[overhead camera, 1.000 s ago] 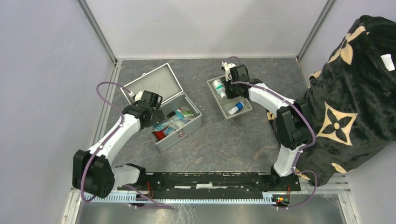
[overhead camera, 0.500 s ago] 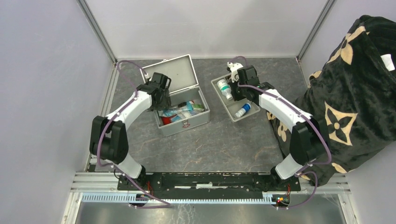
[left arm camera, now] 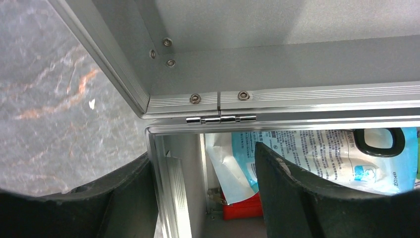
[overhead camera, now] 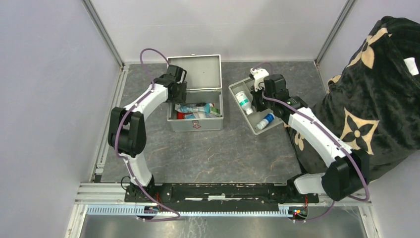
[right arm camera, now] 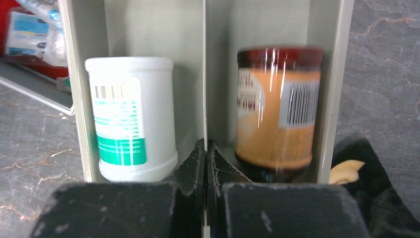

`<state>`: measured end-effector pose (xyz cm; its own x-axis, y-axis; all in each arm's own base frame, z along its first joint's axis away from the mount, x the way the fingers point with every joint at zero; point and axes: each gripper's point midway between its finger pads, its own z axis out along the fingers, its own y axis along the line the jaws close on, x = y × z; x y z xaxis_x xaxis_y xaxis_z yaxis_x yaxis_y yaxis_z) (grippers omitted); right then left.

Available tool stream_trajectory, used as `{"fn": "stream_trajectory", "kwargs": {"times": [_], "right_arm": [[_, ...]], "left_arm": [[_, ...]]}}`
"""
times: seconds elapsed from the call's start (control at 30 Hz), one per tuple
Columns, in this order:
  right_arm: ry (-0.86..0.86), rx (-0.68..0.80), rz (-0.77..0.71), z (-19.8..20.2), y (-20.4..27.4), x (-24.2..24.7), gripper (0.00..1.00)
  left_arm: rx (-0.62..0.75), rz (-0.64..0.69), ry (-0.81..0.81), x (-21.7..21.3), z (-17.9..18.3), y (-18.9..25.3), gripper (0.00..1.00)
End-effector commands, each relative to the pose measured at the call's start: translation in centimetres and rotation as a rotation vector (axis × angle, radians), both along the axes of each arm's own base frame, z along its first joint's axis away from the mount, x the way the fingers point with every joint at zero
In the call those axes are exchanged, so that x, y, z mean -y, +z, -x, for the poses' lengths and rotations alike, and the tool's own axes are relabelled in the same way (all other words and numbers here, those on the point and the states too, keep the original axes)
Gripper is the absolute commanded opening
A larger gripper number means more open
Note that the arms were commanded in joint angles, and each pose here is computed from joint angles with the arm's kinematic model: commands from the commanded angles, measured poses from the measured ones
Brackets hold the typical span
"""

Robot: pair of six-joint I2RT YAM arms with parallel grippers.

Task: Organize the medicine kit
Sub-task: Move the medicine box to the center of the board.

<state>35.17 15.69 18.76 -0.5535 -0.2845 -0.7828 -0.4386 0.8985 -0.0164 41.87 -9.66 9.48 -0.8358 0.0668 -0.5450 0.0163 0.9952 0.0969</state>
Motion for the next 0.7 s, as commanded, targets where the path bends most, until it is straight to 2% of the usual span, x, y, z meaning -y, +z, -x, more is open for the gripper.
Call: {"fn": "stream_trajectory", "kwargs": {"times": [0.0, 0.13, 0.33, 0.57, 0.67], "right_arm": [[0.043, 0.153, -0.084, 0.5, 5.5, -0.5, 0.0], [0.123, 0.138, -0.069, 1.3, 5.6, -1.1, 0.0], [0.211, 0.098, -0.06, 2.5, 5.5, -2.3, 0.0], [0.265, 0.091, -0.017, 3.3, 6.0, -3.5, 0.0], [0.27, 0.092, -0.011, 3.3, 6.2, -3.7, 0.0]], "left_arm": [[0.164, 0.102, -0.221, 4.7, -4.6, 3.5, 0.71], [0.199, 0.15, -0.333, 7.6, -6.4, 4.0, 0.72], [0.242, 0.089, -0.534, 12.7, -7.7, 3.9, 0.72], [0.269, 0.18, -0.72, 19.3, -6.4, 4.2, 0.72], [0.285, 0.193, -0.722, 20.6, -6.0, 4.7, 0.73]]}}
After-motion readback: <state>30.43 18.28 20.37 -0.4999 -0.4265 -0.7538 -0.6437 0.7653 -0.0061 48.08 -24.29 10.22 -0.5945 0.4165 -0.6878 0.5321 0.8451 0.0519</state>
